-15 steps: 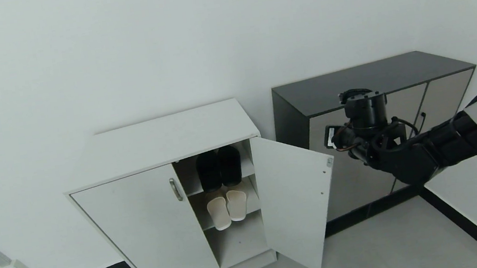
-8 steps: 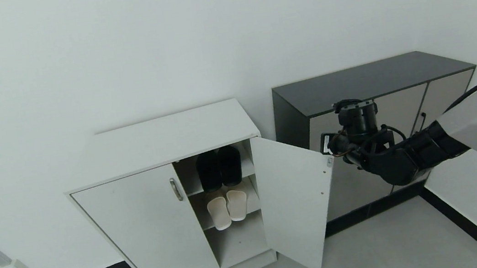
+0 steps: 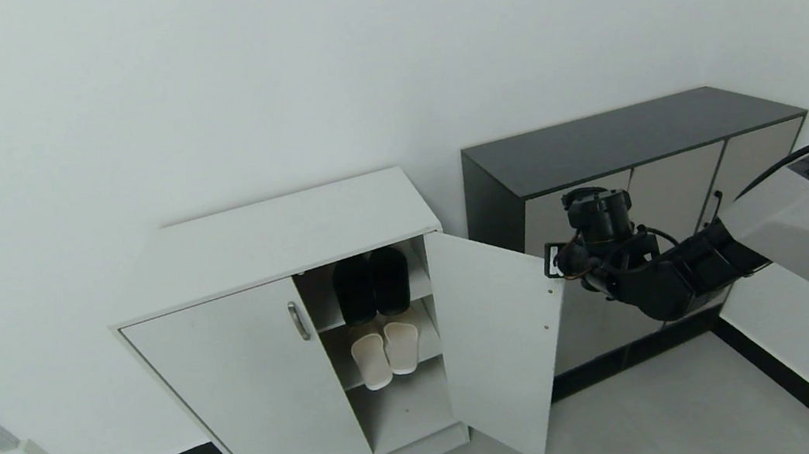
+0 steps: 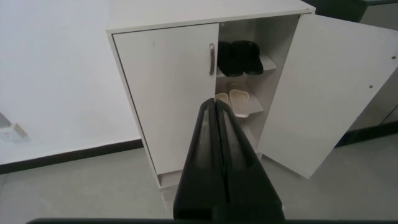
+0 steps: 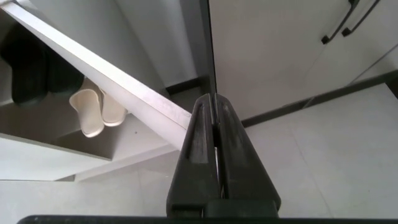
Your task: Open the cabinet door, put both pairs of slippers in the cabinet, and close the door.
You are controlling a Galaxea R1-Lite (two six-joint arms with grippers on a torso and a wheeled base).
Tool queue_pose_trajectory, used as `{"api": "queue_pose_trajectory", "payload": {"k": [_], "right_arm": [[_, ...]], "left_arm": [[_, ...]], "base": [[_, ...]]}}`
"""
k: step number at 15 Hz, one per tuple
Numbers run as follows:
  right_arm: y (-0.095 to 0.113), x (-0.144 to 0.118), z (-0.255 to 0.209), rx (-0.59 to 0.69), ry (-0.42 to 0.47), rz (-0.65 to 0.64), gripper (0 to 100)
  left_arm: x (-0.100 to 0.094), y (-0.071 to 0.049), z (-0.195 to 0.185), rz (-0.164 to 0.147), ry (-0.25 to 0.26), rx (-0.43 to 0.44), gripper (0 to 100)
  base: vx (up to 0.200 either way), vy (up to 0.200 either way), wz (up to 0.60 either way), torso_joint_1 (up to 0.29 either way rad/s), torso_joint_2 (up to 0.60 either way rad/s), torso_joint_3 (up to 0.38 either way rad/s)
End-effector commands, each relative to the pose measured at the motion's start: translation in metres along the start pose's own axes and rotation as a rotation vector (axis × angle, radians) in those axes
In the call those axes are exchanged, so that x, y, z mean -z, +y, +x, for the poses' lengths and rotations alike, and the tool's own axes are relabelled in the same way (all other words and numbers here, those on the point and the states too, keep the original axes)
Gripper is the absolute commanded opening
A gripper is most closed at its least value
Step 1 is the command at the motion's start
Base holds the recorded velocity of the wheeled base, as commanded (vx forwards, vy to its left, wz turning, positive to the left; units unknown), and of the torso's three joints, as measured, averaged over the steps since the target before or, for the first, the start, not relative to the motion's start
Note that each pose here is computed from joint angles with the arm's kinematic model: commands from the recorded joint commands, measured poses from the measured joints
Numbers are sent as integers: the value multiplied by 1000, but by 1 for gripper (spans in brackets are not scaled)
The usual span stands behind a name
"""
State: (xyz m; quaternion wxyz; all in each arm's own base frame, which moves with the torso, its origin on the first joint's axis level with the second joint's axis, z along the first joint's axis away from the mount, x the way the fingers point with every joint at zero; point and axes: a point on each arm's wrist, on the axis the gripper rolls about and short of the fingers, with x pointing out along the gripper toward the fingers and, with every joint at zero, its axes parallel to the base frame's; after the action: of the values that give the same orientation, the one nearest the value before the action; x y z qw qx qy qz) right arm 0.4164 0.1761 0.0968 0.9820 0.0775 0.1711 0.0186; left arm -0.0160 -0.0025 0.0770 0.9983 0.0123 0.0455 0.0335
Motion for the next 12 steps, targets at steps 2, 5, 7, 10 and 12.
{"api": "queue_pose_trajectory", "payload": {"k": [2, 5, 7, 10, 12], "right_arm": [[0, 2, 1, 0, 4, -1, 0], [0, 4, 3, 3, 7, -3, 0], [0, 7, 8, 7, 6, -2, 0], [1, 12, 13, 12, 14, -7, 0], [1, 11, 13, 13, 15, -7, 0]], "left_arm": [[0, 0, 0, 0, 2, 0, 0], [0, 0, 0, 0, 2, 0, 0], [0, 0, 0, 0, 2, 0, 0], [0, 0, 0, 0, 2, 0, 0], [0, 0, 0, 0, 2, 0, 0]], "base": [[0, 0, 0, 0, 0, 0], [0, 0, 0, 0, 0, 0], [0, 0, 0, 0, 0, 0], [0, 0, 0, 0, 0, 0], [0, 0, 0, 0, 0, 0]]}}
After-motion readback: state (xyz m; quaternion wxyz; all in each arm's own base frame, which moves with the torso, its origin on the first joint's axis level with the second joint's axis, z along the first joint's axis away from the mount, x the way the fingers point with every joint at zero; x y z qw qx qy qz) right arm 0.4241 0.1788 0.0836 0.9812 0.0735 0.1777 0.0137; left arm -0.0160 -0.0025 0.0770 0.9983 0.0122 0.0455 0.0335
